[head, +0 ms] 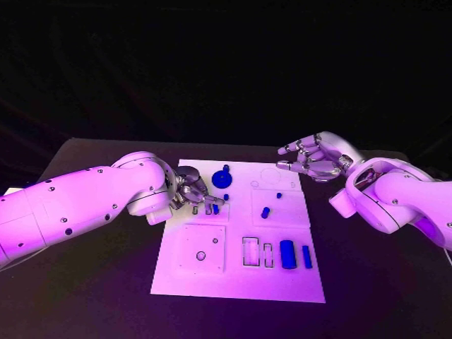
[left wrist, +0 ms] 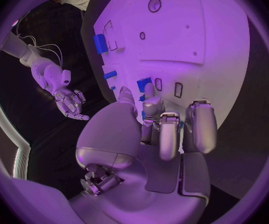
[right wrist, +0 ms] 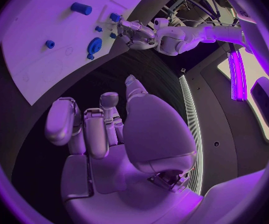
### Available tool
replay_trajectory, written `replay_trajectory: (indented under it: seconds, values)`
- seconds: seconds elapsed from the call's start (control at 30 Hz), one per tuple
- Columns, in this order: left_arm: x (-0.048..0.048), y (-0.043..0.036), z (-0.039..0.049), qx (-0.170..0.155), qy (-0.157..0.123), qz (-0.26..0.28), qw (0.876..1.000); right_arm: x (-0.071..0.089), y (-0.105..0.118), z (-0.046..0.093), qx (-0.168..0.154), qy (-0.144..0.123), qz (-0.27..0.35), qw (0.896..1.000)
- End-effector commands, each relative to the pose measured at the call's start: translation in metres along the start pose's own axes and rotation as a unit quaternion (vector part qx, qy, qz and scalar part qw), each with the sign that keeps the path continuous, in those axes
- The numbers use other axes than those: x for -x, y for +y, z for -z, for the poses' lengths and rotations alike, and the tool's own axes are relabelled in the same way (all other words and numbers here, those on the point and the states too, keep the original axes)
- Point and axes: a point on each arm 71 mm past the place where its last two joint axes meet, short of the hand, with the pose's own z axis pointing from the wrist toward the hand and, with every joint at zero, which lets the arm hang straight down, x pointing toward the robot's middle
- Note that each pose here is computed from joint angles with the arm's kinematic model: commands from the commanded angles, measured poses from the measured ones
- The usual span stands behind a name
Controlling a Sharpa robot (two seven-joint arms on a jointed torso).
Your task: Assemble the parts on the task board
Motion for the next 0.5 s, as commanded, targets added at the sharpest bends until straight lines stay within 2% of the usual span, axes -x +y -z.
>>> replay_trajectory:
  seconds: [0.03,0.5]
  values:
    - [-0.0003,0.0004,-0.0006,0.026,0.012,-0.024,0.999,-0.0033,0.0,-0.0002,-0.006,0.016,0.011,1.0]
    - [0.0029,-0.0081,-0.0042,0.047,-0.007,-0.029,0.998,-0.004,-0.0011,-0.0005,-0.013,0.018,0.018,1.0]
